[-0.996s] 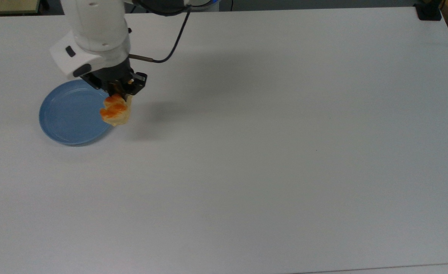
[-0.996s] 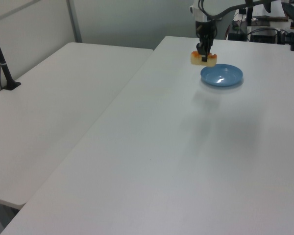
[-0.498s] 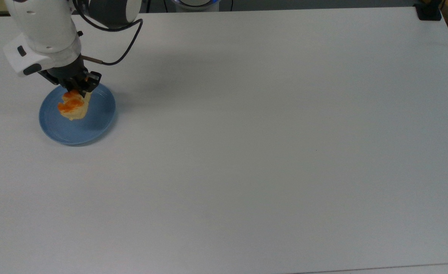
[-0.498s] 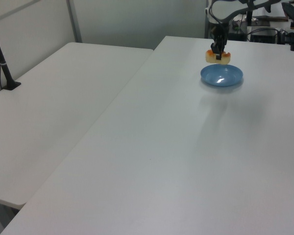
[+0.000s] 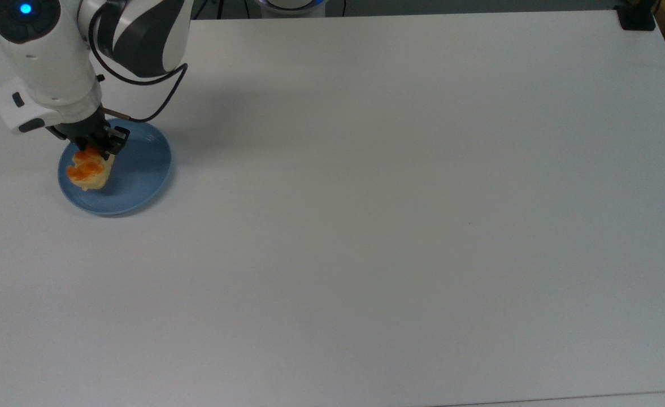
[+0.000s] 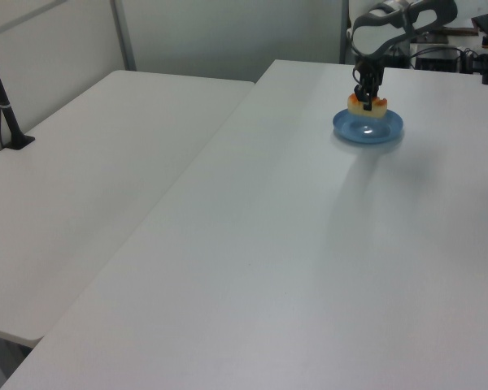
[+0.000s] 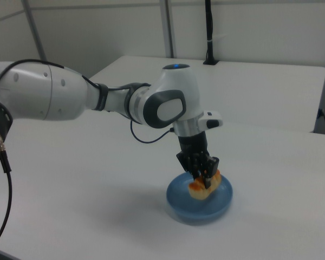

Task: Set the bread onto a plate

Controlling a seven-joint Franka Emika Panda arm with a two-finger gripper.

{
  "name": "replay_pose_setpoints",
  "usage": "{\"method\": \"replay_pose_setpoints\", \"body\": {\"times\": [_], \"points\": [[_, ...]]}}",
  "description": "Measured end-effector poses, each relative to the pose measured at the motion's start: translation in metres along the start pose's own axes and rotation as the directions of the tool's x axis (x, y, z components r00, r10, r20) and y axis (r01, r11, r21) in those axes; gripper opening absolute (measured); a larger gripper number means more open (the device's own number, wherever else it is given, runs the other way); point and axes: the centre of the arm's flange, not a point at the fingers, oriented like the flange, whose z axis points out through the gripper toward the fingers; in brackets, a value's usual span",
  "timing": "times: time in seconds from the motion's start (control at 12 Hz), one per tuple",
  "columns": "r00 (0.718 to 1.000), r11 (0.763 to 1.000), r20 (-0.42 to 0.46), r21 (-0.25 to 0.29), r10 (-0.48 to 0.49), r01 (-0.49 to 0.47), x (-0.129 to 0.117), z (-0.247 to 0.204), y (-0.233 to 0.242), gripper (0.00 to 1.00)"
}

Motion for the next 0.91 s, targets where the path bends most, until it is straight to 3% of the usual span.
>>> {"method": "replay_pose_setpoints", "body": {"times": [0.08, 0.42, 0.5, 0.75, 0.91], "points": [[1.0, 1.0, 0.012, -0.004, -0.008, 0.008, 0.002, 0.01, -0.006, 0.41], [1.0, 1.0, 0.017, -0.008, -0.011, 0.011, 0.003, 0.016, -0.009, 0.84], [1.0, 1.0, 0.011, -0.008, -0.01, 0.01, 0.004, 0.013, -0.008, 0.99], [0.999, 0.999, -0.024, 0.003, 0.045, -0.044, 0.004, -0.012, -0.005, 1.0], [0.995, 0.996, -0.064, 0.037, 0.082, -0.08, -0.004, -0.061, -0.01, 1.0]]}}
